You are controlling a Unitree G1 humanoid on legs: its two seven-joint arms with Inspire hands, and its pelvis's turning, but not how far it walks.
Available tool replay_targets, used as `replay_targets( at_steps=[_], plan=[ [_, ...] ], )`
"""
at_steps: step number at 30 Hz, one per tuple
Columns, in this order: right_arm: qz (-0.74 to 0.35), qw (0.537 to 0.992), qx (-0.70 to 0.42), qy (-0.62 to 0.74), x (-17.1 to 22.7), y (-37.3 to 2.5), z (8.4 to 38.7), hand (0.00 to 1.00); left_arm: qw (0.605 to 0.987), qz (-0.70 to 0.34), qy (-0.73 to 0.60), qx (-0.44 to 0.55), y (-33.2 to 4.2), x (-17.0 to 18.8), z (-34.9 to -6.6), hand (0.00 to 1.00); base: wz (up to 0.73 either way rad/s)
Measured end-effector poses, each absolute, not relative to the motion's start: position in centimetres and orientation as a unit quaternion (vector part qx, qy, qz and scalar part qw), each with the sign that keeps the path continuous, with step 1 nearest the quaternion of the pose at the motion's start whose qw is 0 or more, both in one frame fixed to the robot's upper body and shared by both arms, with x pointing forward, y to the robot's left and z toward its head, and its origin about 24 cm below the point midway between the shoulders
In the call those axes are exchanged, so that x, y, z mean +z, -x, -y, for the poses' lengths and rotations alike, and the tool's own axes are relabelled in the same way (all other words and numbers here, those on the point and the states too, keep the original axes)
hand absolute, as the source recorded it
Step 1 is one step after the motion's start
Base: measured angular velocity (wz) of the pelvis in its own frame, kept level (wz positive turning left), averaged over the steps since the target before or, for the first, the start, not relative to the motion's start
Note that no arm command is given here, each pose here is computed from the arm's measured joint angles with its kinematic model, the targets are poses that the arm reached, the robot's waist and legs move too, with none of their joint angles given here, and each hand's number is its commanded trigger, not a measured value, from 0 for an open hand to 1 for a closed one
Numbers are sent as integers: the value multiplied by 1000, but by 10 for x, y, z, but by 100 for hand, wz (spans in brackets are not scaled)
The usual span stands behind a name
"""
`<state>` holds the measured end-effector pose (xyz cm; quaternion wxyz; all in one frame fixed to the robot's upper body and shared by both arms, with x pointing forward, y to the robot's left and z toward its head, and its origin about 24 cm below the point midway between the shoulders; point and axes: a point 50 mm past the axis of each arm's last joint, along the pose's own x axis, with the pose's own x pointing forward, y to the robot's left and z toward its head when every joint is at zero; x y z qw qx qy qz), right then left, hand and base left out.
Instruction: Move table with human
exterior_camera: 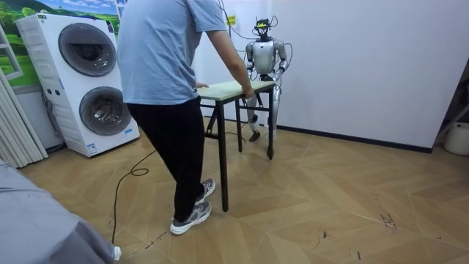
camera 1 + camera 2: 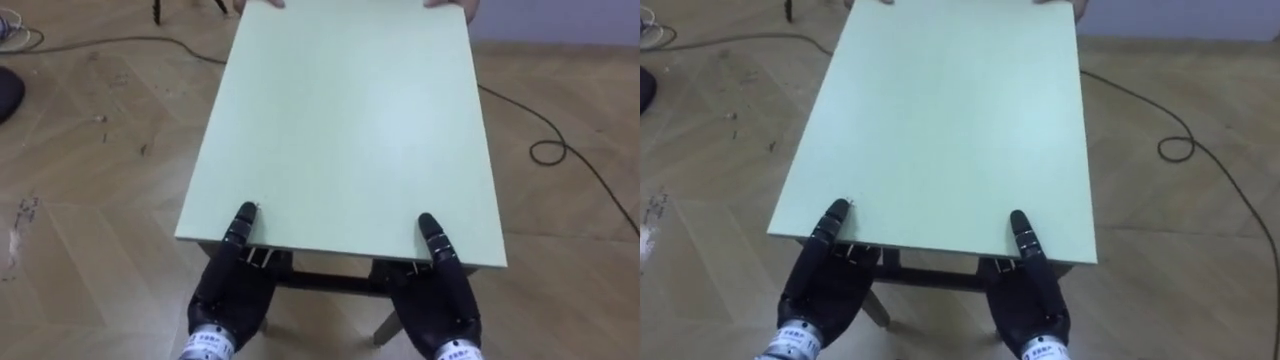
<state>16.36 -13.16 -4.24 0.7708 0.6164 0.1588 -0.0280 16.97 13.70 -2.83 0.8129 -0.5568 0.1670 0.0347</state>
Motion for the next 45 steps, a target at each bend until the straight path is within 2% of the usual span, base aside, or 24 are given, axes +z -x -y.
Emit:
replay_targets(
  at_steps=[10,31,33,45],
  plan=[
    [-175,761,-42,-623,-50,-154,134,100,819,-182,542,40,-161,-33,-141,100,-13],
    [-123,792,-21,-598,-31,-174,140,100,806,-152,571,33,-173,-23,-125,100,6],
    [-125,791,-17,-599,-32,-173,132,100,808,-145,570,37,-172,-23,-129,100,10],
    [-153,795,-31,-586,-43,-162,142,100,793,-185,577,56,-165,-41,-122,100,11]
  ],
)
